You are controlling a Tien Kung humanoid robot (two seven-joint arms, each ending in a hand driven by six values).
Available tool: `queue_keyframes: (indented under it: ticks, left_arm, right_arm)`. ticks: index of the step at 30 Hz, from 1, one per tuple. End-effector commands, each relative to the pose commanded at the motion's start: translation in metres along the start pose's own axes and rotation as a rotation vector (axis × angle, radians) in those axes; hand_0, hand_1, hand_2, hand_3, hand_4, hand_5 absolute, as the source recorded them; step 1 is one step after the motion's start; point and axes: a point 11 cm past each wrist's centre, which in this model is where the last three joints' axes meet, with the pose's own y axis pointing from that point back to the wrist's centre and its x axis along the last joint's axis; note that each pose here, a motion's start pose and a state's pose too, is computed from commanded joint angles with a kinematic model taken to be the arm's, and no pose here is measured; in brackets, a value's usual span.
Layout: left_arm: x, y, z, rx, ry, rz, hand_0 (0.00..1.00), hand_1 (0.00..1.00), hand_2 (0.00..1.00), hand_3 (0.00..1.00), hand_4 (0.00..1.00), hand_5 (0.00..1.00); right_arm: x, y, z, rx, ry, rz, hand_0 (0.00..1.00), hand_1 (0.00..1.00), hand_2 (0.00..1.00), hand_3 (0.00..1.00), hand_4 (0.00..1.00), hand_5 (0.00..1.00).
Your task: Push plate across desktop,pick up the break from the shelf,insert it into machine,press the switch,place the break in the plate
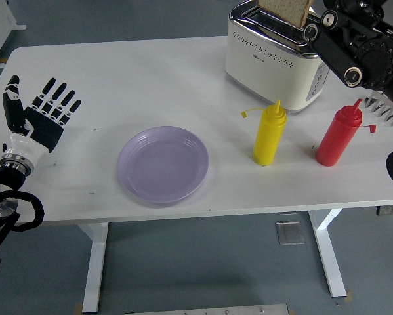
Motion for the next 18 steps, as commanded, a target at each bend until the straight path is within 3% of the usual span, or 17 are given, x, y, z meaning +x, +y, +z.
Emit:
queue_keyframes:
  ticks: [18]
  left_arm:
    - [-0.004, -0.001, 0.000, 0.002, 0.008, -0.009, 0.785, 0.690, 0.640, 0.615, 0.765, 0.998]
  right_arm:
    - [-0.026, 0.000, 0.012, -0.025, 0.046, -0.015, 0.291, 0.430, 0.441, 0.483, 0.248, 0.002]
